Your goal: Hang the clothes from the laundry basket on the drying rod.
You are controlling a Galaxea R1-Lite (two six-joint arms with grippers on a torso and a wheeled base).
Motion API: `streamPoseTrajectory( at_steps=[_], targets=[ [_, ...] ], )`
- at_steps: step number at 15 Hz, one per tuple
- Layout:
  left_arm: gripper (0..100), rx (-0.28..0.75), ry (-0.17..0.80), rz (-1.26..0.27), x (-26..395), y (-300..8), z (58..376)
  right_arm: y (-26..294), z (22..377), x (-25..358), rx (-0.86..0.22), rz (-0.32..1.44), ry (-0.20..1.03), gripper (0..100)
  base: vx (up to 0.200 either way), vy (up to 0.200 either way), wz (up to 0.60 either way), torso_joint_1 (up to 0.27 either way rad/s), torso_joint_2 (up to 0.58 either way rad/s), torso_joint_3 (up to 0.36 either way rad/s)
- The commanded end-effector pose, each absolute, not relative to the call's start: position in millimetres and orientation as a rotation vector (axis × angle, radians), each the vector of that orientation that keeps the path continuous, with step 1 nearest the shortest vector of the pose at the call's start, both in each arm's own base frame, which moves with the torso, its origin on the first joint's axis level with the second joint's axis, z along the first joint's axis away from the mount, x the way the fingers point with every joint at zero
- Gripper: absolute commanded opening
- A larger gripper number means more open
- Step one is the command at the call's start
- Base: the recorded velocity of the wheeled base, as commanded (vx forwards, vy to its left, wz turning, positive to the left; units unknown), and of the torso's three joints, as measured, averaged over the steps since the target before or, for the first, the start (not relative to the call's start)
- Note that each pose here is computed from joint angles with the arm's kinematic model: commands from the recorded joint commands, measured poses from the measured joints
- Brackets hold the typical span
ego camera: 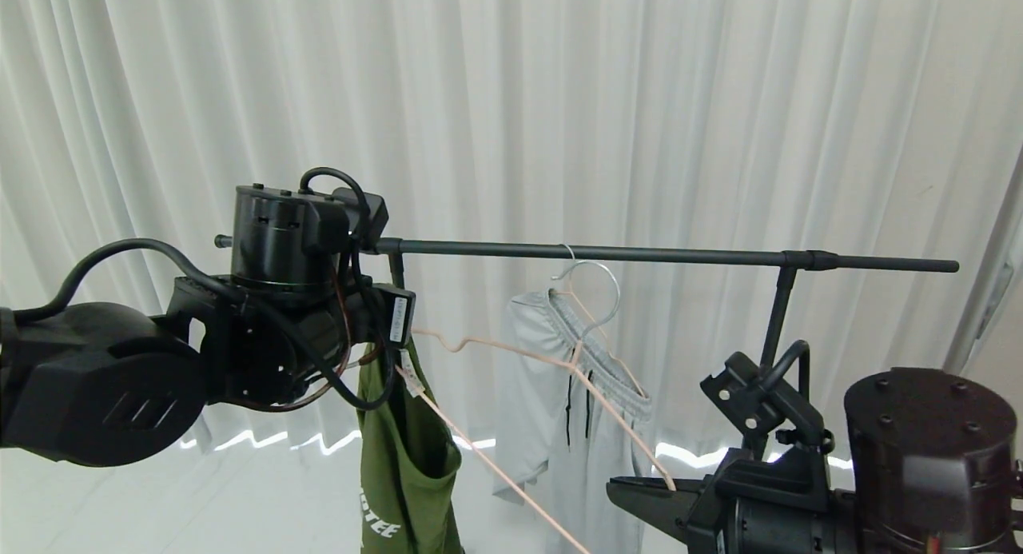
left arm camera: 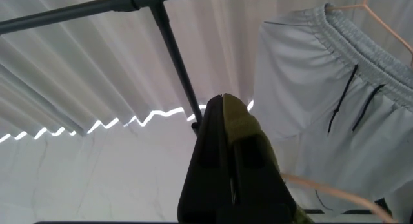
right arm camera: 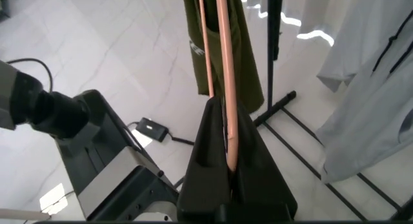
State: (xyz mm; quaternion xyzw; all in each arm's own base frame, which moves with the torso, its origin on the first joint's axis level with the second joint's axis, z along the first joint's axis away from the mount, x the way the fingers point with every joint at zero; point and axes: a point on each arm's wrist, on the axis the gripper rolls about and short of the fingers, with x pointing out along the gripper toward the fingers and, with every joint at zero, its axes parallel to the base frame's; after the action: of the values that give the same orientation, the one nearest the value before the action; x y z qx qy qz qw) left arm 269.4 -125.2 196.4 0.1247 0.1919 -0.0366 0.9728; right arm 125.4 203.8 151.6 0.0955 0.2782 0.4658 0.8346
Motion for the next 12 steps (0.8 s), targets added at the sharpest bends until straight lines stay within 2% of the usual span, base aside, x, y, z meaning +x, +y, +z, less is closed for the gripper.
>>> streamPoseTrajectory(
  at_steps=[1, 4, 12],
  targets=[
    [0, 0.251, 0.385, -0.071, 268.4, -124.2, 197.1, 196.4, 159.0, 123.9, 0.226, 0.990, 0.552, 0, 0.000, 0.000, 0.00, 0.000, 0.00, 0.000],
    [0, 0.247, 0.385, -0.072, 266.8, -123.4, 197.3, 196.1, 163.8, 127.4, 0.258, 1.000, 0.496, 0, 0.000, 0.000, 0.00, 0.000, 0.00, 0.000],
    [0, 0.249, 0.384, -0.080, 266.2, -125.6, 197.2, 198.3, 160.4, 129.6, 0.257, 1.026, 0.514, 0, 0.000, 0.000, 0.00, 0.000, 0.00, 0.000]
  ],
)
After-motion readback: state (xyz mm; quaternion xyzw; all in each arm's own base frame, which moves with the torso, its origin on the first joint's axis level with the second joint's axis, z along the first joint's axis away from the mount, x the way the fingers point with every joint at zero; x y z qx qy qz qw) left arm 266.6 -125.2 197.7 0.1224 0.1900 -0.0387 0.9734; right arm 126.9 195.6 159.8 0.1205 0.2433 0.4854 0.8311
